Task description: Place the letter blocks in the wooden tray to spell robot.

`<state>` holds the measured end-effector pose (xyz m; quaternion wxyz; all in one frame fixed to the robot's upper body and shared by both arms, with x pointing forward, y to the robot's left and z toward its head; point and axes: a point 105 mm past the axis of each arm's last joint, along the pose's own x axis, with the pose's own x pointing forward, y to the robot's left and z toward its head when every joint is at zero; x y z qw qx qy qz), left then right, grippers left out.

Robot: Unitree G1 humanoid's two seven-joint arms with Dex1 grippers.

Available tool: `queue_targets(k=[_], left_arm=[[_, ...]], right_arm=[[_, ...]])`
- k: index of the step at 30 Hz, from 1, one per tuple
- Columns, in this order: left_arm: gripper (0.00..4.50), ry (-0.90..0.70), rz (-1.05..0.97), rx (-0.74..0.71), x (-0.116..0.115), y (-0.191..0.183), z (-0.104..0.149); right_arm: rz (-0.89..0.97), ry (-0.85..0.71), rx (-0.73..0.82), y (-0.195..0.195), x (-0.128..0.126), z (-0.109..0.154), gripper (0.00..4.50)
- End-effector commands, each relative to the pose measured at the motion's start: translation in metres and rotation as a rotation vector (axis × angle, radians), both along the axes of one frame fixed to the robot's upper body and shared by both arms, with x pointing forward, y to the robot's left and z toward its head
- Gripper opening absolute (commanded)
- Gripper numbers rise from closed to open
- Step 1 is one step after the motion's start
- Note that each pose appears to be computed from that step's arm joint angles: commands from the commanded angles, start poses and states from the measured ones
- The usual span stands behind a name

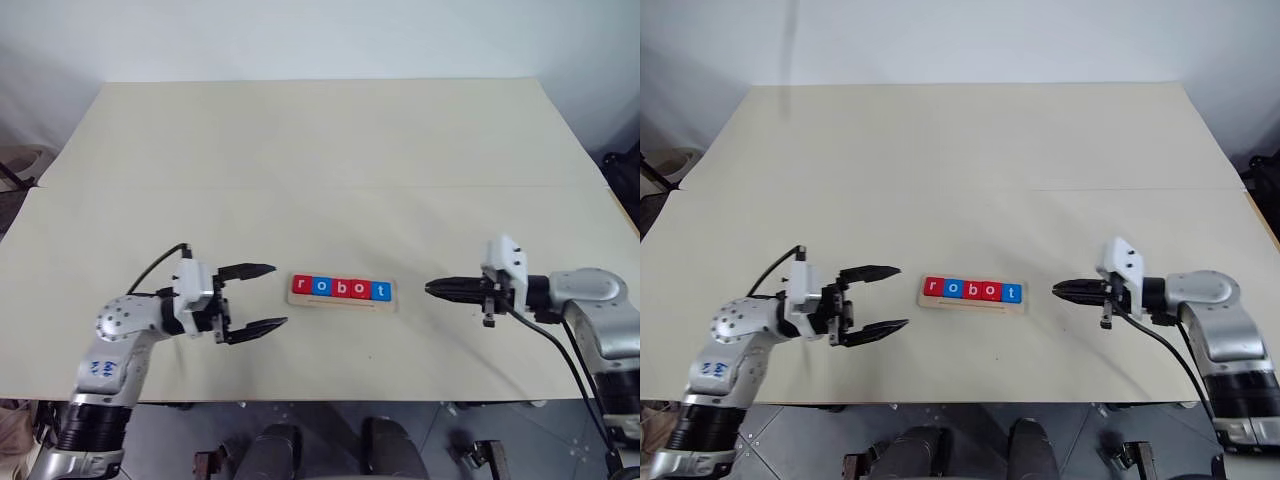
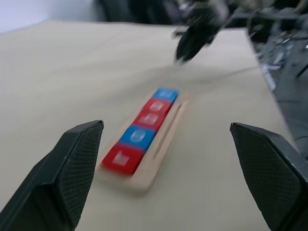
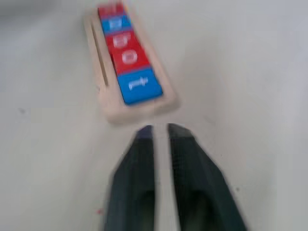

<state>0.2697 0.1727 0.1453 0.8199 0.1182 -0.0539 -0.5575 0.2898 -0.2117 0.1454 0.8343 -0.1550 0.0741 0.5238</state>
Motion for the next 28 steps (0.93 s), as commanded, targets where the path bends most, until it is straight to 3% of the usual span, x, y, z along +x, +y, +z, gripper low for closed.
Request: queue_targets(k=[1,9,17,28], left_arm=[[4.5,-0.005,0.04,0.017,-0.005,0.02,0.005],[4.5,-0.04,0.114,0.097,-0.005,0.051,0.007],[4.5,-0.049,0.16,0.109,-0.003,0.049,0.002],[4.5,-0.083,0.182,0.046,0.009,0.038,0.013]], right_arm=[[0.09,-0.075,-0.01,0.004,-0.026,0.011,1.87],[0.211,-0.166,0.057,0.015,-0.055,0.016,4.48],[0.179,-0.145,0.124,0.01,-0.044,0.021,4.48],[0.117,-0.152,0.123,0.004,-0.034,0.016,4.48]])
